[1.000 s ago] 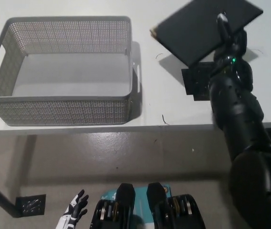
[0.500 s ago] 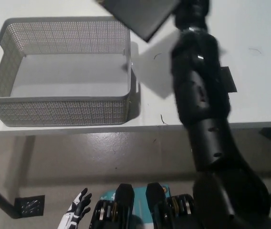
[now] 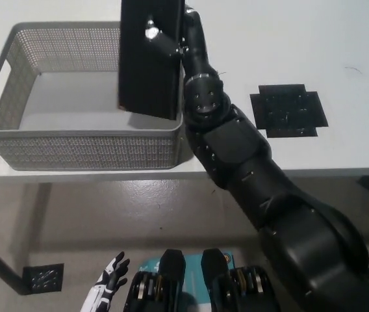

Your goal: A notebook is kept standing on the table on the right hand side and a container is kept on the left hand side and the robot uses its right hand to grab the notebook and places it in the container

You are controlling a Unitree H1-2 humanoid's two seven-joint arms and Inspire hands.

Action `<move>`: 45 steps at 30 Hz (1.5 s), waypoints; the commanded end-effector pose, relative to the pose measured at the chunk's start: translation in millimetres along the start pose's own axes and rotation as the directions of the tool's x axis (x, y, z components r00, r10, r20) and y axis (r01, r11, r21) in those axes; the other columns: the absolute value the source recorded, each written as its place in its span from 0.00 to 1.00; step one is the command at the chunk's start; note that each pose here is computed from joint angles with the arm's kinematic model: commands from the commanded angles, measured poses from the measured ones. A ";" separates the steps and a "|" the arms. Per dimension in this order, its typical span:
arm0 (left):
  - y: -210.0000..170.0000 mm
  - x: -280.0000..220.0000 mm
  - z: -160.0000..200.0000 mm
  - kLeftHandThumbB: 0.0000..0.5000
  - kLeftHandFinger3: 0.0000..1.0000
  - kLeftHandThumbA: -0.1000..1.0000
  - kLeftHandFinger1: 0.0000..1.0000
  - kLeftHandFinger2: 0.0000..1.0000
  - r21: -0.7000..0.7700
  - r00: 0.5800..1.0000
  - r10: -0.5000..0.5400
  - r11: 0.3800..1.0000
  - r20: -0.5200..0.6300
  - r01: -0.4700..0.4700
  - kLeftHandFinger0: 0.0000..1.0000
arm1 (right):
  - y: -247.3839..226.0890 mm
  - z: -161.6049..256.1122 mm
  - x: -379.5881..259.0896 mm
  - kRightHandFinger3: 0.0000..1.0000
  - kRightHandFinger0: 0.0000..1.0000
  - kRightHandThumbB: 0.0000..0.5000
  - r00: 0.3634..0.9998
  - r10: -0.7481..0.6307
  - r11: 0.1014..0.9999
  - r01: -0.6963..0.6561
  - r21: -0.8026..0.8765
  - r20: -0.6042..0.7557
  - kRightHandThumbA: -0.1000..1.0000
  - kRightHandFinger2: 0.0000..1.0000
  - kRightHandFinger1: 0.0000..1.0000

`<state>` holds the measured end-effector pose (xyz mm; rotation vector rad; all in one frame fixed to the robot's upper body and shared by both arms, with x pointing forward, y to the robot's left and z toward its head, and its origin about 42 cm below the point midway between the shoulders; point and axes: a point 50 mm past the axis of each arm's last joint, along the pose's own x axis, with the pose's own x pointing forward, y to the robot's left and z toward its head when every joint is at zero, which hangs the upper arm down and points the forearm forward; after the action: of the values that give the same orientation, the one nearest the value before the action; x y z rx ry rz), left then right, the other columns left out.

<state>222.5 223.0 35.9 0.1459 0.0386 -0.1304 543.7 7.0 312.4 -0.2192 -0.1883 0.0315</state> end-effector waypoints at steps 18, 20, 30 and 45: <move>-10.6 4.0 4.0 0.65 1.00 1.00 1.00 1.00 0.029 0.996 -0.073 0.997 0.042 0.072 1.00 | -30.0 116.3 28.4 1.00 1.00 0.92 0.862 0.037 0.971 0.089 -0.222 0.506 1.00 1.00 1.00; -12.7 2.7 3.6 0.66 1.00 1.00 1.00 1.00 0.022 0.997 -0.068 0.997 0.039 0.067 1.00 | -36.7 124.1 26.7 1.00 1.00 0.89 0.836 0.037 0.978 0.084 -0.194 0.548 1.00 1.00 1.00; 1.8 33.9 23.3 0.52 1.00 1.00 1.00 1.00 0.026 0.992 -0.042 0.999 0.118 0.039 1.00 | -146.2 195.8 -43.0 1.00 1.00 0.80 0.640 -0.050 0.999 0.047 0.026 0.767 1.00 1.00 1.00; 5.3 49.8 30.5 0.46 1.00 1.00 1.00 1.00 0.039 0.990 -0.032 0.999 0.138 0.027 1.00 | -226.6 14.2 -257.7 1.00 1.00 0.42 0.698 -0.149 0.989 0.123 0.087 0.700 0.91 1.00 1.00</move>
<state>249.2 211.6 41.3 0.1763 0.0079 -0.1937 462.4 -133.6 297.9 -0.2329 -0.6624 -0.0565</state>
